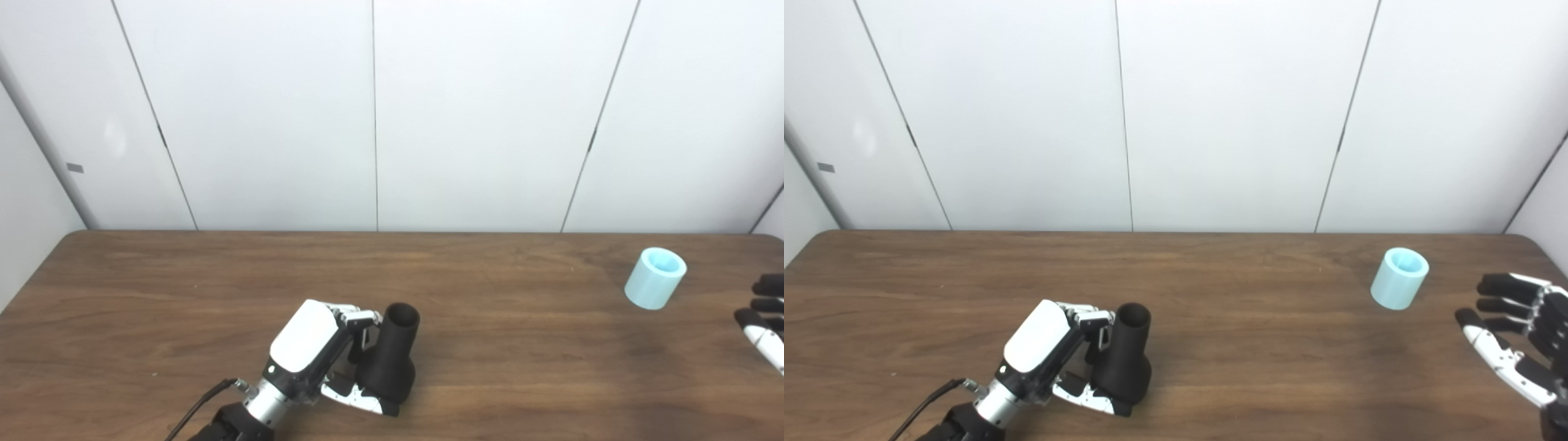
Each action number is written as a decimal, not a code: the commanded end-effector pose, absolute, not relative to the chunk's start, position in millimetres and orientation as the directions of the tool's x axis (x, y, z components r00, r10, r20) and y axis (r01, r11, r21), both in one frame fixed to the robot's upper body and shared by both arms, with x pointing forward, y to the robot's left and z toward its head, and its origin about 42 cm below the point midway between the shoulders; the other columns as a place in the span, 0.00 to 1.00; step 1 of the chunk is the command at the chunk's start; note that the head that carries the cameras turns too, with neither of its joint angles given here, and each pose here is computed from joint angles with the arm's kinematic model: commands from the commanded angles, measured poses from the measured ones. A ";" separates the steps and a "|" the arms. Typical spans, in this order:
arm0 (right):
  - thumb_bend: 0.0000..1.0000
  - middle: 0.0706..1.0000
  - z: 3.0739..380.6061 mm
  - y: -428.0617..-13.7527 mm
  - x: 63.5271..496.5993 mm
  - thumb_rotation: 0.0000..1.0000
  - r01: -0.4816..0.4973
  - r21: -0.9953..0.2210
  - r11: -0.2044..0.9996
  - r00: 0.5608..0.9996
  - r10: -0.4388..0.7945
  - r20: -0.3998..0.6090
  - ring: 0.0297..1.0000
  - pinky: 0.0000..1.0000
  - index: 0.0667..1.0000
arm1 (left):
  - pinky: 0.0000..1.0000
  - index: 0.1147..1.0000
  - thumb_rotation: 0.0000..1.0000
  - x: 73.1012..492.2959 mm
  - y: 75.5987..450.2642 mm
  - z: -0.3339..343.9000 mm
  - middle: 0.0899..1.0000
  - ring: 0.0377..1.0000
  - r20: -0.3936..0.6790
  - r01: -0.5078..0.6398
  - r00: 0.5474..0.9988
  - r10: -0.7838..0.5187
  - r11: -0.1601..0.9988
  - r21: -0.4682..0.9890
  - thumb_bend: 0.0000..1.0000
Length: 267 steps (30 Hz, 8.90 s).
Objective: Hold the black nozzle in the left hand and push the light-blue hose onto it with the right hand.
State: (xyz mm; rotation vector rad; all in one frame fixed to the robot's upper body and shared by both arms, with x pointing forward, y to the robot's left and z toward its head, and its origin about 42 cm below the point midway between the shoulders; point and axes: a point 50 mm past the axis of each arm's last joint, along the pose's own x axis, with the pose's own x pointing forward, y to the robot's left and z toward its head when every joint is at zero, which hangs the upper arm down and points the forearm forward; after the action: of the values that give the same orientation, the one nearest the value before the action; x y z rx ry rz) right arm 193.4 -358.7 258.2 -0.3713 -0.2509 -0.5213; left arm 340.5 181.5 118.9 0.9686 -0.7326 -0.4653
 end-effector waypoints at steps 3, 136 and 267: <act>0.43 0.67 279.9 -359.4 200.6 0.18 0.579 -0.293 0.761 0.790 -0.434 0.434 0.67 0.58 0.63 | 0.35 0.45 0.00 276.5 157.8 43.3 0.42 0.46 0.227 0.236 0.714 -0.662 0.532 0.813 0.52; 0.53 0.41 181.6 -367.7 403.6 0.00 0.599 -0.353 0.719 0.801 -0.539 0.260 0.31 0.22 0.47 | 0.38 0.43 0.00 232.1 183.4 13.2 0.43 0.49 0.095 0.370 0.641 -0.761 0.416 0.831 0.52; 0.52 0.40 280.7 -212.0 242.5 0.00 -0.099 -0.580 0.808 0.881 0.342 0.327 0.17 0.12 0.49 | 0.30 0.45 0.00 259.3 128.3 12.3 0.42 0.37 -0.137 0.478 0.575 -0.807 0.195 0.856 0.52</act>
State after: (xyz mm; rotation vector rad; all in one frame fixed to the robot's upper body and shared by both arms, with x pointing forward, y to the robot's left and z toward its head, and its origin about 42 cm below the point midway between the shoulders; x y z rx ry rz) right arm 245.6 -211.5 267.5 -0.5242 -0.2993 0.2606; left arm 348.0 122.7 111.7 1.0245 -0.6908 -0.7240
